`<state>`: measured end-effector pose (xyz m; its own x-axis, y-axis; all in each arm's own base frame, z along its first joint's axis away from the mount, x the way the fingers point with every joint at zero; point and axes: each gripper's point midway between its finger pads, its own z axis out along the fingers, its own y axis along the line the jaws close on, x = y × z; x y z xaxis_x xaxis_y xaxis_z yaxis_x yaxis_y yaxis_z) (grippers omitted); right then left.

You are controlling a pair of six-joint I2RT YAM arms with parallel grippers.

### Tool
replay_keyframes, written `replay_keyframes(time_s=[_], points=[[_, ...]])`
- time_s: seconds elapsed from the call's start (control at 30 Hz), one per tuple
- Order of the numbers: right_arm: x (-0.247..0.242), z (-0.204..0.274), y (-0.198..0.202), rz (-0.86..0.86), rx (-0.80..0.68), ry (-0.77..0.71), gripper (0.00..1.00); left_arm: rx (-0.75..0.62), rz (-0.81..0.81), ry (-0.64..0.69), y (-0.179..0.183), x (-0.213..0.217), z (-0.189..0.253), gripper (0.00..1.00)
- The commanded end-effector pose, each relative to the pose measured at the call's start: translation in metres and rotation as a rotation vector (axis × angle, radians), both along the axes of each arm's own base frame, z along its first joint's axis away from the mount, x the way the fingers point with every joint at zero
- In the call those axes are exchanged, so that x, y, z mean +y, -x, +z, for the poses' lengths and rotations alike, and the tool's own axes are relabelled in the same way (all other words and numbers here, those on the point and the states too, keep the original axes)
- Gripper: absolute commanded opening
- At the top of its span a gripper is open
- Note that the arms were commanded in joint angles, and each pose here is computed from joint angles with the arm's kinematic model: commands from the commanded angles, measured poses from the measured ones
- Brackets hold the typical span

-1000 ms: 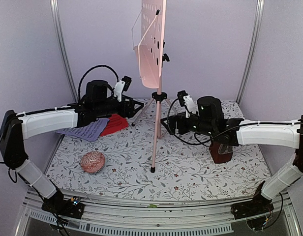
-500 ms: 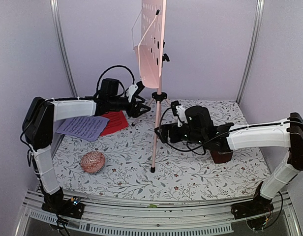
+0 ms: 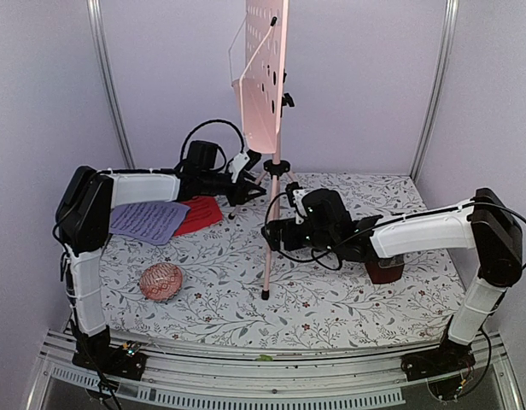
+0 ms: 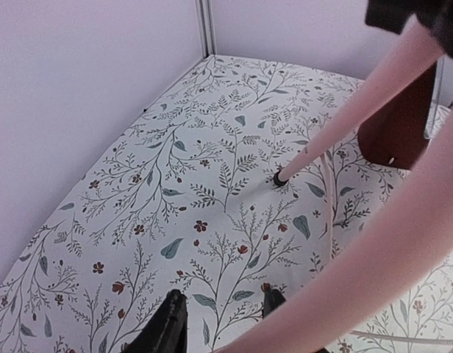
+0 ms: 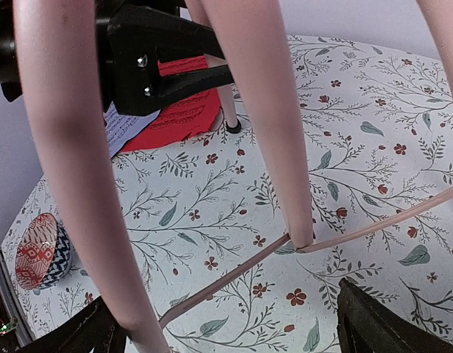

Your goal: Set up the instrument practice props

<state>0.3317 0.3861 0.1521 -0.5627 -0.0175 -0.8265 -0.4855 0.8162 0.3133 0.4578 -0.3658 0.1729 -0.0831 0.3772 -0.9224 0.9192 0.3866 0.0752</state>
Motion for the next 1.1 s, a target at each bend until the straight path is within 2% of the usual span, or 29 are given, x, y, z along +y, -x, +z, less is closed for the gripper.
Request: replay_keyframes(time_s=[0.0,0.13,0.17,0.3,0.5,0.87,0.97,1.07], points=[[-0.007,-0.001,-0.015,-0.045,0.007,0.005,0.99,-0.057,0.064,-0.012,-0.002,-0.003,0.016,0.23],[-0.022,-0.003,-0.023,-0.064,0.012,0.011,0.99,-0.082,0.128,-0.028,0.001,0.002,0.020,0.10],[-0.026,-0.003,-0.025,-0.069,0.014,0.012,0.99,-0.100,0.140,-0.017,0.004,0.004,0.032,0.07],[-0.042,-0.007,-0.033,-0.080,0.017,0.027,0.99,-0.113,0.193,-0.022,0.010,0.009,0.041,0.00],[-0.061,-0.013,-0.049,-0.083,0.007,0.060,0.99,-0.147,0.261,-0.057,0.032,0.002,0.042,0.00],[-0.089,-0.009,-0.082,0.025,-0.069,0.061,0.99,-0.171,0.599,-0.133,0.071,0.011,0.051,0.00],[-0.086,-0.003,-0.089,0.077,-0.107,0.050,0.99,-0.151,0.670,-0.154,0.084,0.015,0.045,0.00],[-0.079,0.002,-0.098,0.120,-0.148,0.069,0.99,-0.068,0.718,-0.124,0.095,0.017,0.036,0.00]])
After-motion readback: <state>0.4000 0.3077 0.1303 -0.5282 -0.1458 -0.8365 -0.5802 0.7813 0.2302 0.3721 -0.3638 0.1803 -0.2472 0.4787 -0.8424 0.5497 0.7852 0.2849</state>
